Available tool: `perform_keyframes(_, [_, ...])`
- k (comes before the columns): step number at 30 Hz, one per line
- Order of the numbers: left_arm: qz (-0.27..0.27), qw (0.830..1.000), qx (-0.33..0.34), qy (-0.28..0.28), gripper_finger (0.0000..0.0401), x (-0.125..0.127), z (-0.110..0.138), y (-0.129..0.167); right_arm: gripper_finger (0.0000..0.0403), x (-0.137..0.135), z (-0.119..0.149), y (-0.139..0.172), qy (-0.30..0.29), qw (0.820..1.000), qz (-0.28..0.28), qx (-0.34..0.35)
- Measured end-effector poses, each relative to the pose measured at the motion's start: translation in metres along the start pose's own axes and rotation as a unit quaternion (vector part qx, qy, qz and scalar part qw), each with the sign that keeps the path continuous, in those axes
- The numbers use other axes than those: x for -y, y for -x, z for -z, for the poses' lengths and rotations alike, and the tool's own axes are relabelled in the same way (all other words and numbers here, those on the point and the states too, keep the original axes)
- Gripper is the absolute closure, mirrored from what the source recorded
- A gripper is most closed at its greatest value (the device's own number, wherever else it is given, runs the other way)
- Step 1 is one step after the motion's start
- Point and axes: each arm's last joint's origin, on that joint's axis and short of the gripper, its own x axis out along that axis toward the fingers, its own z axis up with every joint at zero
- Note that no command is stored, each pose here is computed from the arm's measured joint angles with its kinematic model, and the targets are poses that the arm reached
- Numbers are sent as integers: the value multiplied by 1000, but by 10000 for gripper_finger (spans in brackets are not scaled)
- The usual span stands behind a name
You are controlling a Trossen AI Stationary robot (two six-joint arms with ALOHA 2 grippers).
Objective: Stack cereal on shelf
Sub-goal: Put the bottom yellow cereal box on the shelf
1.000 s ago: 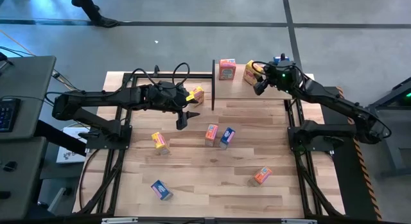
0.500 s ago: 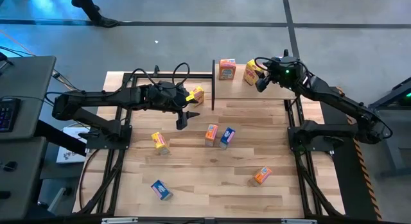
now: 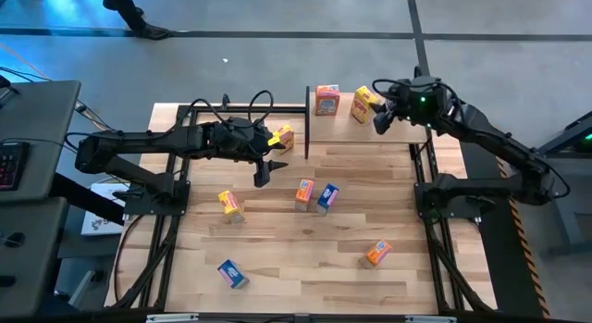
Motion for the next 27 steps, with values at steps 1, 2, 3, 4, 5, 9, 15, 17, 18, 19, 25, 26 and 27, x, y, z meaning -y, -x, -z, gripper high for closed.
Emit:
perform_keyframes(1, [0,1000,0,0,160,0,0,0,176,-2,1,1,-9,1000,-16,-5])
perform_keyframes(2, [0,1000,0,0,160,0,0,0,176,-4,1,1,-19,999,-29,-8])
perform_keyframes(3, [0,1000,0,0,160,0,0,0,176,-5,2,1,-30,999,-41,-12])
perform_keyframes(4, [0,1000,0,0,160,0,0,0,176,-6,2,1,-40,998,-49,-16])
perform_keyframes(5, [0,1000,0,0,160,0,0,0,176,-8,3,1,-48,997,-56,-17])
perform_keyframes(9, [0,1000,0,0,160,0,0,0,176,-10,6,-3,-76,995,-60,-34])
perform_keyframes(15, [0,1000,0,0,160,0,0,0,176,-18,11,-15,-94,991,-65,-74])
perform_keyframes(17, [0,1000,0,0,160,0,0,0,176,-22,13,-19,-96,989,-68,-88])
perform_keyframes(18, [0,1000,0,0,160,0,0,0,176,-24,14,-22,-94,989,-70,-93])
perform_keyframes(19, [0,1000,0,0,160,0,0,0,176,-26,14,-24,-92,988,-71,-98])
perform_keyframes(25, [0,1000,1,0,160,0,0,0,176,-31,19,-42,-92,987,-44,-122])
perform_keyframes(26, [0,1000,1,0,160,0,0,0,176,-31,19,-45,-91,987,-42,-127])
perform_keyframes(27, [0,1000,1,0,160,0,0,0,176,-32,20,-48,-90,986,-40,-132])
